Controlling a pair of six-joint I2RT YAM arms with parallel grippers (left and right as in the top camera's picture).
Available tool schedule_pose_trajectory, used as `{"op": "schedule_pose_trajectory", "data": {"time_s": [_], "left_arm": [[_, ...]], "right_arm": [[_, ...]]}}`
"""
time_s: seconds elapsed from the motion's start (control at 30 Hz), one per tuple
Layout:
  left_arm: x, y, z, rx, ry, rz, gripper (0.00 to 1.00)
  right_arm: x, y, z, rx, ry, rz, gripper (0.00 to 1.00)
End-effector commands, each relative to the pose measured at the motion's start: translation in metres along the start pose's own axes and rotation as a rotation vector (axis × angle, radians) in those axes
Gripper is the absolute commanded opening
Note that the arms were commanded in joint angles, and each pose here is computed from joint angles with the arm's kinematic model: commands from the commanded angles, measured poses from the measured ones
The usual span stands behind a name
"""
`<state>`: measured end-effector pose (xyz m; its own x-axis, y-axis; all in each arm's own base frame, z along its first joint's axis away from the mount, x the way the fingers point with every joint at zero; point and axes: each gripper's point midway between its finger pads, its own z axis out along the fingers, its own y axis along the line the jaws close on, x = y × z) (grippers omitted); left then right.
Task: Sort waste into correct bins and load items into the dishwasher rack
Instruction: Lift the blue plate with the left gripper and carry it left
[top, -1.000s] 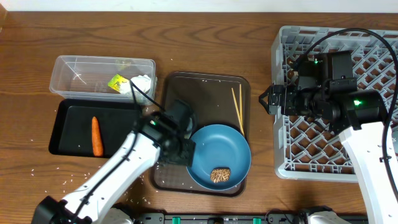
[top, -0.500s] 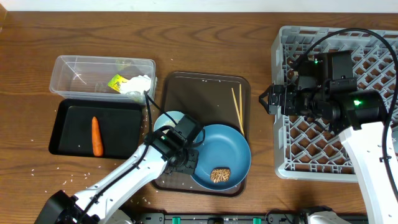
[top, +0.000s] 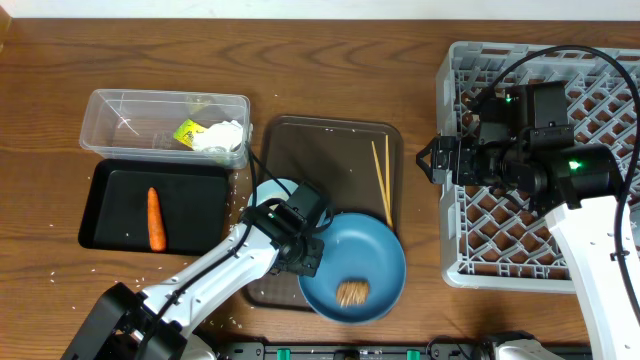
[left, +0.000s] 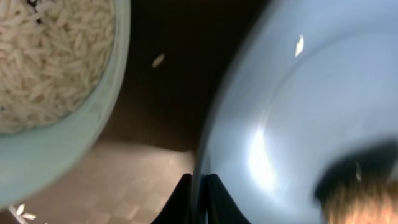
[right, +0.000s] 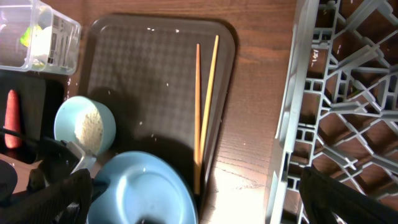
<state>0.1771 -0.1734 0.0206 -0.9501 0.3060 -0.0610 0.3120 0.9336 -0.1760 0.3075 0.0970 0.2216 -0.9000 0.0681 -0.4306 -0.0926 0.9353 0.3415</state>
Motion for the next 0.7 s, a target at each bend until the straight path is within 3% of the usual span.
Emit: {"op": "schedule_pose_trajectory", "data": {"time_s": [0.0, 0.4, 0.67], "left_arm": [[0.006, 0.002, -0.004, -0.015, 0.024, 0.007, 0.06], [0.003, -0.005, -0.057, 0.011, -0.053, -0.04, 0.06], [0.001, 0.01, -0.121, 0.017, -0.114, -0.15, 0.06]], "right_arm": [[0.001, 0.005, 0.002, -0.006, 0.007, -0.012, 0.99], [0.001, 0.005, 0.002, -0.006, 0.007, -0.012, 0.99], [0.001, 0.005, 0.002, -0.006, 0.006, -0.012, 0.99]]}}
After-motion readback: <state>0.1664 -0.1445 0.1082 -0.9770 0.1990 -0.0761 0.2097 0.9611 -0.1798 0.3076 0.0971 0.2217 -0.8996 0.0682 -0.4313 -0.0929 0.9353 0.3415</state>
